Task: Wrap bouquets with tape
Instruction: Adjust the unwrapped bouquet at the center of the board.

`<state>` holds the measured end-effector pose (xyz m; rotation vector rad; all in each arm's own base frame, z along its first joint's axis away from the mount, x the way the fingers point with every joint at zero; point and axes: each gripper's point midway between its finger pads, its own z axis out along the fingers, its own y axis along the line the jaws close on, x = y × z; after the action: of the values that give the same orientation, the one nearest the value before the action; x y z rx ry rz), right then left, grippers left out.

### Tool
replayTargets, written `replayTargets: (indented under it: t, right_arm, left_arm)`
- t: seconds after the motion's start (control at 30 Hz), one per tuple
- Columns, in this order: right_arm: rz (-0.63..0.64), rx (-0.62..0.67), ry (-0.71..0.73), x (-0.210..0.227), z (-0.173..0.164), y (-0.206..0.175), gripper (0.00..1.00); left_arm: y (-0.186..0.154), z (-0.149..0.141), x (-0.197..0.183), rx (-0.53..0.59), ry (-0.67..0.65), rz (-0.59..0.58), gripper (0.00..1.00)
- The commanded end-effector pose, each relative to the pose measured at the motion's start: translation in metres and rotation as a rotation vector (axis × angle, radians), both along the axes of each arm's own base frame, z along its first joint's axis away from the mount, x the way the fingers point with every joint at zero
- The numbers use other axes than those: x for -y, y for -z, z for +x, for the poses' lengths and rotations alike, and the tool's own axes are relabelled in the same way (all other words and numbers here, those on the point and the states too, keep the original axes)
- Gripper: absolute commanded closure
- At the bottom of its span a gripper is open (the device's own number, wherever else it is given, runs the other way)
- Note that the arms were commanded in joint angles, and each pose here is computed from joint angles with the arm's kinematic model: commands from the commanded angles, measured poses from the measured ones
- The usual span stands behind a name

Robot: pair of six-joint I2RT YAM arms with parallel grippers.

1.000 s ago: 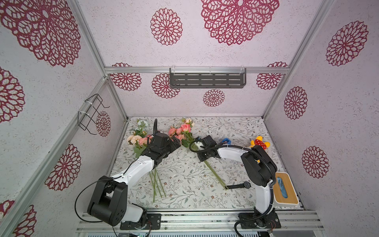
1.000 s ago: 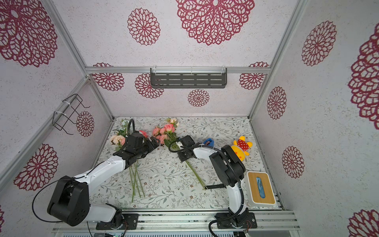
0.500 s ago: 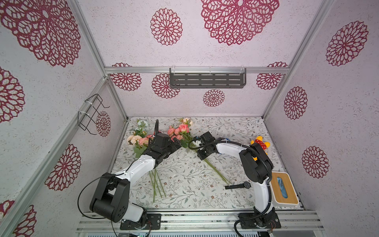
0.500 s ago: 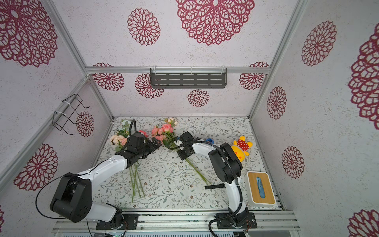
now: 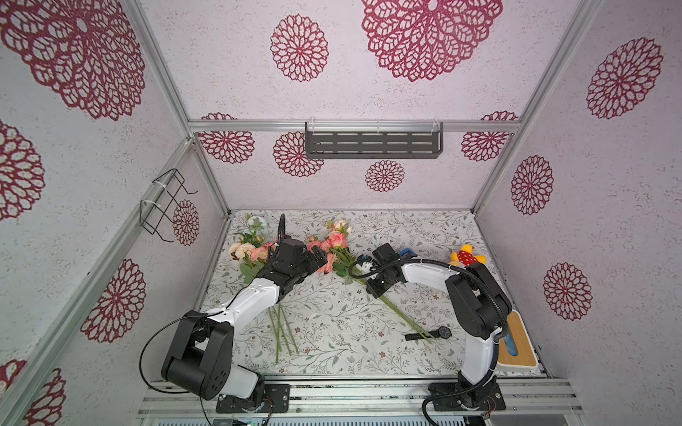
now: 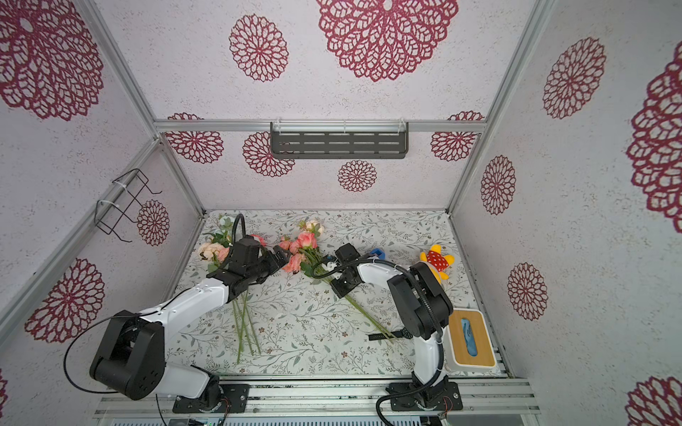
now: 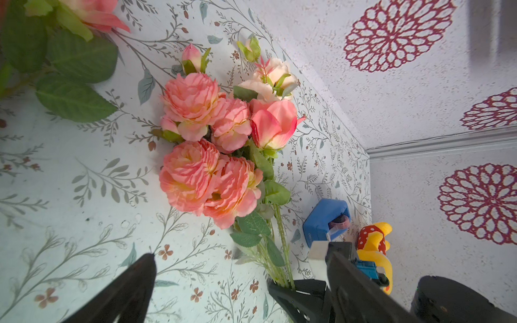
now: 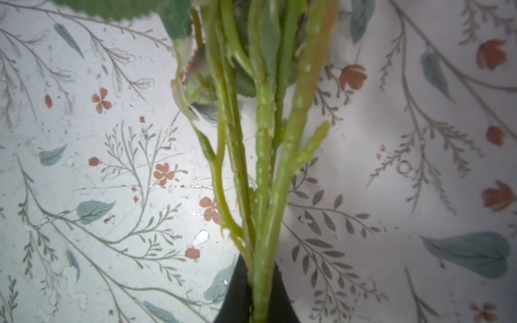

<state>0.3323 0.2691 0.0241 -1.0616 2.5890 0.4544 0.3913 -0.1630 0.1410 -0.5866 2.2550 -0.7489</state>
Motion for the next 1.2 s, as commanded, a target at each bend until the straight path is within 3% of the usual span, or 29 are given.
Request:
replayTargets:
  t: [0.0, 0.1, 0.27, 0.37, 0.57, 0.7, 0.87, 1.0, 1.07, 1.17]
  right_arm:
    - [-0.055, -0.056, -0.029, 0.016, -0.013, 0.003, 1.00]
    - [-0.059, -0.051, -0.039, 0.015, -0.011, 0.002, 0.93]
    - [-0.075, -0.034, -0.054, 0.019, -0.011, 0.002, 0.91]
    - [-0.097, -0.022, -0.054, 0.024, -0.007, 0.001, 0.83]
    - [-0.069, -0.001, -0.045, 0.022, -0.001, -0.010, 0.79]
    - [-0.006, 0.031, -0.013, 0.010, 0.009, -0.029, 0.66]
    - [0.102, 0.188, 0.085, 0.006, 0.029, -0.086, 0.49]
    - [0.125, 0.325, 0.296, 0.039, 0.040, -0.122, 0.25]
    - [0.138, 0.367, 0.435, 0.065, 0.045, -0.130, 0.04]
    - [0.155, 0.381, 0.600, 0.105, 0.048, -0.132, 0.01]
  left_arm:
    - [-0.029, 0.007, 0.007, 0.082, 0.013, -0.029, 0.02]
    - [-0.030, 0.008, 0.009, 0.083, 0.015, -0.032, 0.02]
    - [-0.032, 0.008, 0.009, 0.088, 0.017, -0.033, 0.02]
    - [-0.031, 0.008, 0.010, 0.087, 0.019, -0.034, 0.02]
    - [-0.037, 0.011, 0.012, 0.100, 0.031, -0.013, 0.02]
    - [-0.050, 0.016, 0.010, 0.135, 0.051, 0.039, 0.02]
    - [-0.081, 0.025, 0.025, 0.207, 0.157, 0.070, 0.02]
    - [-0.113, 0.032, 0.052, 0.295, 0.313, 0.054, 0.02]
    - [-0.123, 0.035, 0.063, 0.314, 0.373, 0.037, 0.02]
    - [-0.129, 0.038, 0.090, 0.315, 0.494, 0.022, 0.02]
